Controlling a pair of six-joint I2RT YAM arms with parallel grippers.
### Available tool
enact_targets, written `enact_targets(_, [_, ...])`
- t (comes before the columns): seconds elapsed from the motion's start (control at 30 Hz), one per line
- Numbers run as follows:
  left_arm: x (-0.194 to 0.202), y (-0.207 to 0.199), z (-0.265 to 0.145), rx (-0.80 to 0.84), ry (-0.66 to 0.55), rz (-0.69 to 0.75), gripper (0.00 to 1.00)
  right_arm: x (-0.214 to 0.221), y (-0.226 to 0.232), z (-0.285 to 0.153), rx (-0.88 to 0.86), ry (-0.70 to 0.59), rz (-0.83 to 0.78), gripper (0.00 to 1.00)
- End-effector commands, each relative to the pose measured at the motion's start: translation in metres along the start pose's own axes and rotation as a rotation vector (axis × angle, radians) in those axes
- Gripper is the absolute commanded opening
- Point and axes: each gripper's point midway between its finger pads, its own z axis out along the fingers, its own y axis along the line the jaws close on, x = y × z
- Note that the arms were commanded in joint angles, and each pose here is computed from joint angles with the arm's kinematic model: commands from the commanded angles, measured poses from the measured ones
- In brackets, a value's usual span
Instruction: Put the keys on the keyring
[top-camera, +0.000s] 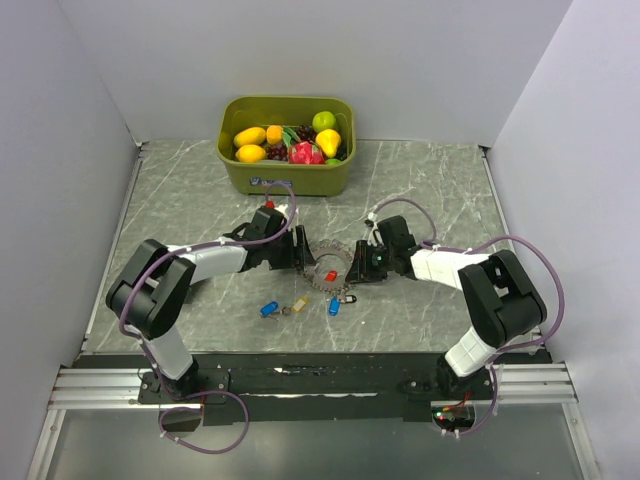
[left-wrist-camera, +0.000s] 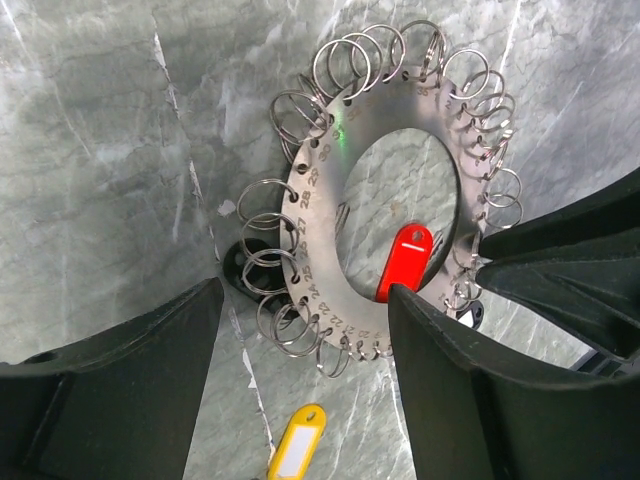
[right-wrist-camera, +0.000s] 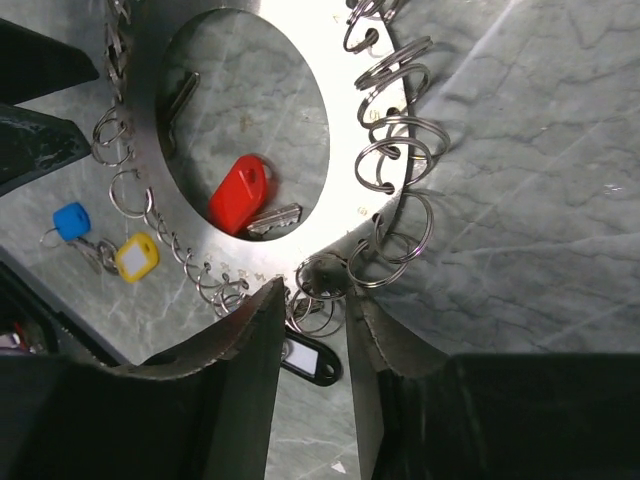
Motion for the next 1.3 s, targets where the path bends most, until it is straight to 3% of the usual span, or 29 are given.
enact_targets(0.0, [-0.006, -0.007, 0.000, 0.028, -0.021, -0.002, 0.73, -0.013, 0.020, -0.004, -0.070, -0.040, -0.021, 0.37])
enact_targets(0.2, [-0.011, -0.005, -0.007, 0.002, -0.047, 0.017, 0.73, -0.024, 0.022, -0.018, -0.039, -0.091, -0.052, 0.42])
enact_targets(0.67, [-0.033, -0.014, -0.035, 0.000, -0.160, 0.066, 0.73, -0.044, -0.008, -0.039, 0.130, -0.197, -0.036, 0.43])
enact_targets(0.87, [-0.029, -0.015, -0.040, 0.006, -0.156, 0.062, 0.73, -0.052, -0.016, -0.024, 0.132, -0.166, 0.007, 0.41])
enact_targets(1.27, [-0.028, -0.012, -0.043, -0.012, -0.162, 0.054, 0.75, -0.040, -0.002, 0.005, -0.020, -0.061, 0.147, 0.40])
